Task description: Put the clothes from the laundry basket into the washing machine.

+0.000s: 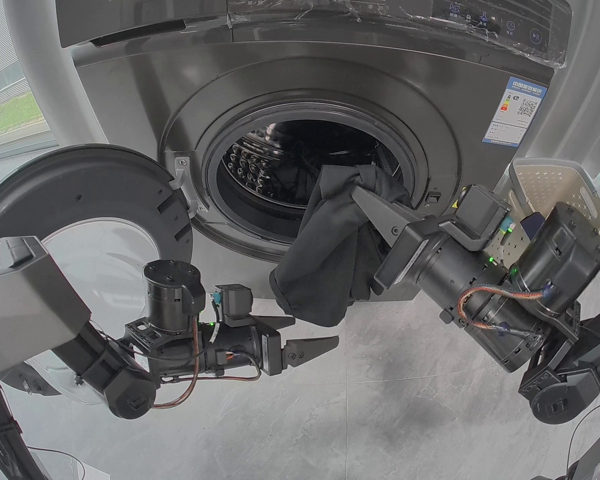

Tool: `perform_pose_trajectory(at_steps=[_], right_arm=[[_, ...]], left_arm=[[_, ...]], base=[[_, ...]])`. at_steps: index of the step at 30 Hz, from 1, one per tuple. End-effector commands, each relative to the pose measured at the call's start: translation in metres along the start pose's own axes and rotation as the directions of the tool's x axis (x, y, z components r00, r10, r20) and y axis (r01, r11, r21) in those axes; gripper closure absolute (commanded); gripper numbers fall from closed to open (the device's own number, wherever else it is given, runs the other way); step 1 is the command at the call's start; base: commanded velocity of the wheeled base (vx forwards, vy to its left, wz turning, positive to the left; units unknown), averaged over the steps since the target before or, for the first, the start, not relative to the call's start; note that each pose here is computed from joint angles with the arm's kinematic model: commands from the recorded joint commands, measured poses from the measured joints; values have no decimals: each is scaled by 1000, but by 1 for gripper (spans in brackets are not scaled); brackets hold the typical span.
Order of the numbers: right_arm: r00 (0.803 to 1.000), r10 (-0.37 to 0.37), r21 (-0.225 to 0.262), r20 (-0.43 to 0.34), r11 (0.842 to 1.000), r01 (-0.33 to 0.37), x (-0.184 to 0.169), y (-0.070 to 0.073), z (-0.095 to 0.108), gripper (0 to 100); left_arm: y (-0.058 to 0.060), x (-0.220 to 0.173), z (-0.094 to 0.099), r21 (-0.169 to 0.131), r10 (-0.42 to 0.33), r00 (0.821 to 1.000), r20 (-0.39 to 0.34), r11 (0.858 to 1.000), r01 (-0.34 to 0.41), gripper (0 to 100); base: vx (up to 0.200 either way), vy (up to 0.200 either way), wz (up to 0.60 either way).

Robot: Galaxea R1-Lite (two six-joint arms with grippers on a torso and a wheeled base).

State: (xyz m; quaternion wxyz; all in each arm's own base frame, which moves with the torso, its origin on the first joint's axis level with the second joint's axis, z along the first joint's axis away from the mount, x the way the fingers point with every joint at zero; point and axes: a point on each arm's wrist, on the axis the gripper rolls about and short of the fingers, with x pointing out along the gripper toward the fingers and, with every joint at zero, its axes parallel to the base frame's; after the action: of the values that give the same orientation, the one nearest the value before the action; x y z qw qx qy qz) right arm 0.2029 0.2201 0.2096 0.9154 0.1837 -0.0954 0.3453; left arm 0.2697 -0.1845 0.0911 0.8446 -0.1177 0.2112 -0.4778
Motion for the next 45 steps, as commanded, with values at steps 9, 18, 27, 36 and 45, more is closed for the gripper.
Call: perform_pose_trajectory(at_steps=[9,18,27,36,45], right_arm=[[1000,6,-4,-5,1000,-6,-3,1,-2,100],[1000,-6,-7,2,1000,6,-1,-2,-1,100],[1000,-11,-10,3,1000,11,0,-4,-1,100],[1000,-11,-10,5,1000,11,0,-3,-1,100],[1000,-10,-11,8,1000,11,0,-3,0,100]], left_arm=[[9,22,17,-39,36,988,149,999,-30,0],[-11,-7,33,-13,27,978,209,1000,-25,0],[-22,-20,46,-16,21,965,262,1000,-17,0],[-14,-7,23,-43,41,981,187,999,-33,0],[0,10,4,-56,74,980,187,996,-64,0]], base=[[0,0,0],[0,0,0],[0,0,0],[0,0,0],[0,0,0]])
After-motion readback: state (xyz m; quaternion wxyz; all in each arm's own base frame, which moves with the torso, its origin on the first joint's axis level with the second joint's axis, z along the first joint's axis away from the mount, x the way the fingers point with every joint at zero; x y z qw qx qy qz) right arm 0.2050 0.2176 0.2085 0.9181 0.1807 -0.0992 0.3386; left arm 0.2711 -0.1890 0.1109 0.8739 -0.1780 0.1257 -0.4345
